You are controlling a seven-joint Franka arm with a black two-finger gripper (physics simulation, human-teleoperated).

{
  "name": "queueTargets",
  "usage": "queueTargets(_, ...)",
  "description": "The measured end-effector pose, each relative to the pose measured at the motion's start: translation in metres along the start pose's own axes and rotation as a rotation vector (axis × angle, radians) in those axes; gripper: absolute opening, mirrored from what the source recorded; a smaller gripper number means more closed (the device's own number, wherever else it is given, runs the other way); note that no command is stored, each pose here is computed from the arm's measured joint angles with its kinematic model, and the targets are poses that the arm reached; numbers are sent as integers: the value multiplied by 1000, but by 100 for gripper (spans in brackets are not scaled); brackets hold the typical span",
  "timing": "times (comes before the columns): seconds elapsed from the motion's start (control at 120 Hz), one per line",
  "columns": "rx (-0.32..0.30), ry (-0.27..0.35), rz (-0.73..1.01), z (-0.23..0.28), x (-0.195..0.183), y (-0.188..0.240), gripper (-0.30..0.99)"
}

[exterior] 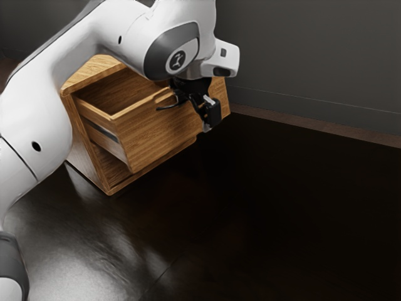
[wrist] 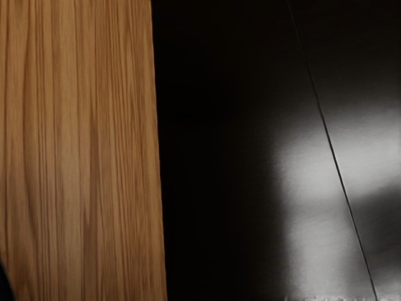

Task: Pull the drawer handle with one arm to open the drawer

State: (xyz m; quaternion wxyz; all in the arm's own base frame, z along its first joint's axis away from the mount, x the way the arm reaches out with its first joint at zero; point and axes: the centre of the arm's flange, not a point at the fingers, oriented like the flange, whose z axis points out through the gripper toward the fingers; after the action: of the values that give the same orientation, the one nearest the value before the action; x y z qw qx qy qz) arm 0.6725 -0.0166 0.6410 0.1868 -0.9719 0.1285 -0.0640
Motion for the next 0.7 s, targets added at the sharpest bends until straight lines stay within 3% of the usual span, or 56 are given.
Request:
queueTargets(0.392, -6, 12, 38, -23, -9, 37, 64)
queueTargets(0.55, -9, 11, 62, -27, -8, 59, 70)
queueTargets(0.658, 12, 13, 70, -32, -7, 74, 65)
queueTargets(0.7, 19, 19, 74, -38, -8, 80, 58)
